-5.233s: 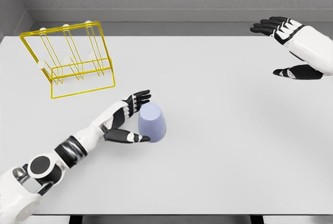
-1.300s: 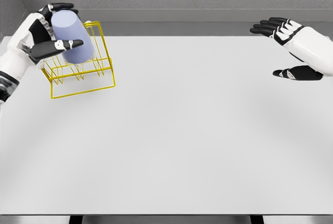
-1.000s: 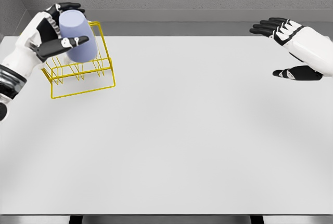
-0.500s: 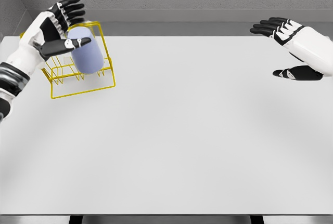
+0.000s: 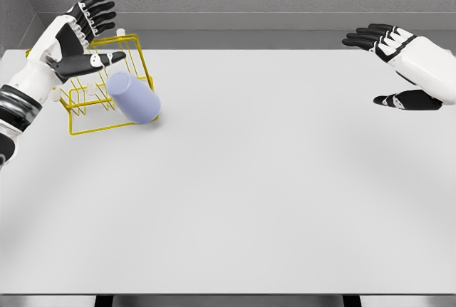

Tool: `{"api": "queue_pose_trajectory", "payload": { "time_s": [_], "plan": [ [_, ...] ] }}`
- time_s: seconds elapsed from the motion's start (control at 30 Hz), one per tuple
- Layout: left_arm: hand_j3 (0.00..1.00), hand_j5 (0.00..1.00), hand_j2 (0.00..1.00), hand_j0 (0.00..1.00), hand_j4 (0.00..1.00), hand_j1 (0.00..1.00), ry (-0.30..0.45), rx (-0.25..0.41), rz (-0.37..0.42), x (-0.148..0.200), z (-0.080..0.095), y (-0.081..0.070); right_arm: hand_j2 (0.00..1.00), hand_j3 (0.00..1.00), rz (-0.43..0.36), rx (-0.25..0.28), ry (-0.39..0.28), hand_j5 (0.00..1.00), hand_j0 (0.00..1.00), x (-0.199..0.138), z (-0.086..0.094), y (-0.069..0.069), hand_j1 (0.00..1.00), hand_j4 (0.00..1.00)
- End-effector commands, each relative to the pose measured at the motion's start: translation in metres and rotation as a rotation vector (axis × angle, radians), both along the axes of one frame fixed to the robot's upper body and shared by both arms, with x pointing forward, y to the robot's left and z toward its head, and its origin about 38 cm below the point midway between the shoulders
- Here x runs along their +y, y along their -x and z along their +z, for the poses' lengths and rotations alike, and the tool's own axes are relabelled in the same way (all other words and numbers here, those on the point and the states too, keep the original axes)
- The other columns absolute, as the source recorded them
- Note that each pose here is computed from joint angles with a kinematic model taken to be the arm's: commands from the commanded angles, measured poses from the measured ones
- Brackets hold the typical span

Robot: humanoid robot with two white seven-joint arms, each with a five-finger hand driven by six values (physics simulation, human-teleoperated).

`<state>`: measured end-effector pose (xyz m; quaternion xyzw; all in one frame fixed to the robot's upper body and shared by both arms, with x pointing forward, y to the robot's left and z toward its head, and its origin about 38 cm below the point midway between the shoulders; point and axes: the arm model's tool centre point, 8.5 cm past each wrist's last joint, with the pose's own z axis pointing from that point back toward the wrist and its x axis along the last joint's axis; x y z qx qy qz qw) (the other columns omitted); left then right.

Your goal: Place the cup on the cup holder with both arms

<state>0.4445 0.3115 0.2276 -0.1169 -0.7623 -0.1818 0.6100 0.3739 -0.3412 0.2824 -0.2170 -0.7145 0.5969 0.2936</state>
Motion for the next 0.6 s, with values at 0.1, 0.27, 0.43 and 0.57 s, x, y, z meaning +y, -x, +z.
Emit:
{"api": "queue_pose_trajectory", "payload": {
  "time_s": [0.1,0.27,0.43,0.57],
  "plan": [
    [0.88,0.88,0.88,0.88,0.88,0.88,0.007,-0.017,-0.014,-0.003,0.005,0.003,1.00,1.00,0.000,0.003,-0.007,1.00,1.00,0.000,0.000,0.000,1.00,1.00],
    [1.00,1.00,1.00,1.00,1.00,1.00,-0.044,-0.076,-0.049,0.004,0.023,0.023,1.00,1.00,0.000,0.003,-0.007,1.00,1.00,0.000,0.000,0.000,1.00,1.00],
    [1.00,1.00,1.00,1.00,1.00,1.00,-0.089,-0.115,-0.042,0.029,0.021,0.050,1.00,1.00,0.000,0.003,-0.007,1.00,1.00,0.000,0.000,0.000,1.00,1.00],
    [1.00,1.00,1.00,1.00,1.00,1.00,-0.107,-0.128,-0.003,0.058,0.012,0.074,1.00,1.00,0.000,0.003,-0.007,1.00,1.00,0.000,0.000,0.000,1.00,1.00]
  ]
}}
